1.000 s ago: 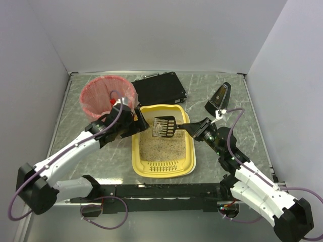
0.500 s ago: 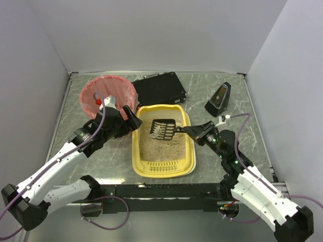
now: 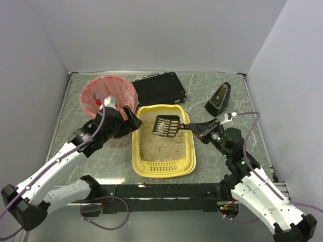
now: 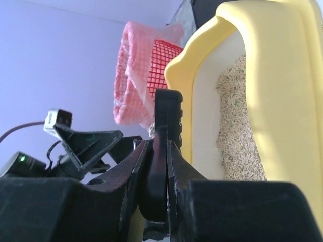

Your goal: Clean the litter box

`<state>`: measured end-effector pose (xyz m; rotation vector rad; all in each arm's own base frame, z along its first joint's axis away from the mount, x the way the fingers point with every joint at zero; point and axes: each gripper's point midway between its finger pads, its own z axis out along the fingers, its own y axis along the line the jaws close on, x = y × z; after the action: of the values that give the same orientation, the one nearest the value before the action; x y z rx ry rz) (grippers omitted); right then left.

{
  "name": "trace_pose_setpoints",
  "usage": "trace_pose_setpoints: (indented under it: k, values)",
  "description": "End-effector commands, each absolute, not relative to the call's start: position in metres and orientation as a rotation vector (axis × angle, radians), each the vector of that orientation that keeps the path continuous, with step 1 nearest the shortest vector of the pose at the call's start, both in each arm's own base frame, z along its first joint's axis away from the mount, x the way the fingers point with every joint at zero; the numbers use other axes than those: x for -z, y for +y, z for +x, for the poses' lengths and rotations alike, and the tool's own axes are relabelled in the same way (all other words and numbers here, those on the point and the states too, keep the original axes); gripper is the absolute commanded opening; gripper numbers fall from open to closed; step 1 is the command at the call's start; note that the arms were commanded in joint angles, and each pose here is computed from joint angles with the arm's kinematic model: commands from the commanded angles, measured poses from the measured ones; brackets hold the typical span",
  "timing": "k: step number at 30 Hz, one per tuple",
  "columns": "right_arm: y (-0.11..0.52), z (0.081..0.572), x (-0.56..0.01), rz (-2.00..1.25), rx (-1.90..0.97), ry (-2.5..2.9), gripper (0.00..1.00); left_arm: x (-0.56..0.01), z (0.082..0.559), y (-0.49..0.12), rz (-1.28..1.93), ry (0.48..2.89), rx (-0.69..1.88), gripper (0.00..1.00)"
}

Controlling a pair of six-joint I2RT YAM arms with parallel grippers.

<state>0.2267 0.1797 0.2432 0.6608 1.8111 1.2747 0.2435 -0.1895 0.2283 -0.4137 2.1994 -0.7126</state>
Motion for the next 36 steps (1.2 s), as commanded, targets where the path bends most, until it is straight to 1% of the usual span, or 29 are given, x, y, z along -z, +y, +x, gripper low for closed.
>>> trace_pose_setpoints:
  k: [1,4,6,9,12,18,23,26,27,30,33,34,36]
  values:
    - [0.174,0.228,-0.248,0.654,-1.244,1.817,0.00,-0.240,0.248,-0.188,-0.404,2.152,0.715,0.97]
    - [0.171,0.221,-0.240,0.642,-1.235,1.845,0.00,-0.243,0.246,-0.188,-0.385,2.140,0.731,0.97]
    - [0.172,0.229,-0.243,0.642,-1.234,1.829,0.00,-0.247,0.246,-0.192,-0.362,2.115,0.767,0.97]
    - [0.184,0.245,-0.246,0.599,-1.246,1.872,0.00,-0.246,0.247,-0.192,-0.343,2.110,0.757,0.97]
    - [0.194,0.247,-0.253,0.530,-1.268,1.918,0.00,-0.244,0.249,-0.191,-0.323,2.112,0.740,0.97]
    - [0.173,0.242,-0.243,0.523,-1.206,1.934,0.00,-0.244,0.248,-0.185,-0.351,2.103,0.722,0.97]
    - [0.191,0.260,-0.256,0.505,-1.352,1.885,0.00,-0.243,0.249,-0.184,-0.373,2.092,0.728,0.97]
    - [0.195,0.255,-0.251,0.453,-1.369,1.927,0.00,-0.241,0.248,-0.185,-0.387,2.093,0.741,0.97]
    - [0.192,0.248,-0.239,0.475,-1.332,1.979,0.00,-0.239,0.248,-0.185,-0.398,2.094,0.746,0.97]
    - [0.177,0.234,-0.236,0.461,-1.248,1.970,0.00,-0.239,0.247,-0.186,-0.406,2.076,0.768,0.97]
    - [0.173,0.246,-0.251,0.488,-1.251,1.870,0.00,-0.237,0.247,-0.185,-0.412,2.091,0.753,0.97]
    - [0.177,0.250,-0.264,0.451,-1.287,1.815,0.00,-0.237,0.247,-0.185,-0.411,2.098,0.747,0.97]
    - [0.182,0.257,-0.262,0.461,-1.292,1.858,0.00,-0.238,0.245,-0.184,-0.409,2.112,0.740,0.97]
